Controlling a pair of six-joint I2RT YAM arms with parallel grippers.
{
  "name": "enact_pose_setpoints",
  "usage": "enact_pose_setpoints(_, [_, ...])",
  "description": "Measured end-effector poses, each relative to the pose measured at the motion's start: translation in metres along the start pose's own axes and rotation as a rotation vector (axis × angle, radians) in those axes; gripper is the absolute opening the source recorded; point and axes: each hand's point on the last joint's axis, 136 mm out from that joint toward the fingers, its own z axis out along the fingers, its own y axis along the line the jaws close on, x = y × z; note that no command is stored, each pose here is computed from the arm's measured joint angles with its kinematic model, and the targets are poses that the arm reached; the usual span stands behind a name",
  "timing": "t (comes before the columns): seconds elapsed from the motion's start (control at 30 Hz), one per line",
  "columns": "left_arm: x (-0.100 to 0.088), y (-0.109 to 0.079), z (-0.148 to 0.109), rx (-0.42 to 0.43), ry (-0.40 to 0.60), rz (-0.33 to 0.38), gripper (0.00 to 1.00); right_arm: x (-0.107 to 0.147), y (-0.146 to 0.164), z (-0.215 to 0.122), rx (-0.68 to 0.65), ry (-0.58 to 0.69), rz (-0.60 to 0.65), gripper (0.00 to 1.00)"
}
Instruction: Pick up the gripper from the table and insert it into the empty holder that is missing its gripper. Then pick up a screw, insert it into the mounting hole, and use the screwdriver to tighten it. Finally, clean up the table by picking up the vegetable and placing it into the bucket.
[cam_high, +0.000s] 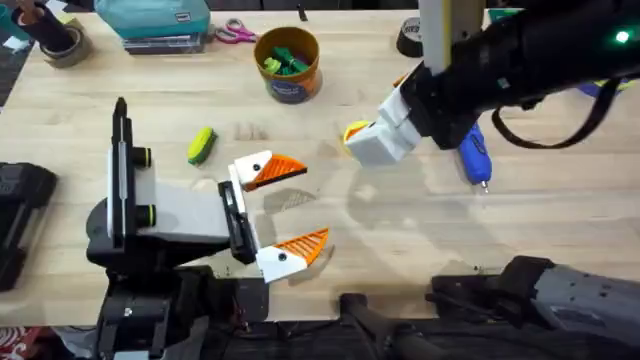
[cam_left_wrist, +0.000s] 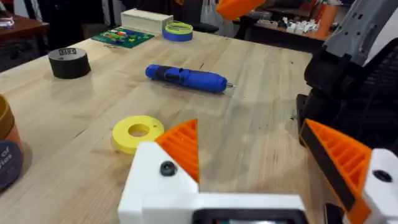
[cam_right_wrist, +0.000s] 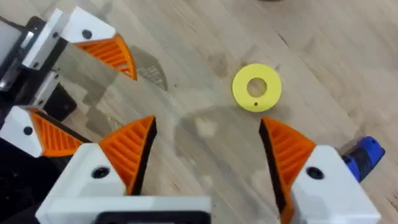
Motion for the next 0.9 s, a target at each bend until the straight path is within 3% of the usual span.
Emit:
enact_pose_setpoints(0.43, [0.0,0.0,0.0,0.0,0.0,0.0,0.985,0.017,-0.005,-0.001,0.008,0.065,0.027,0.997])
enact_pose_setpoints(0.9, [0.0,0.0,0.0,0.0,0.0,0.0,0.986,0.018,-0.02,-0.017,0.04,0.021,0.078,0.997])
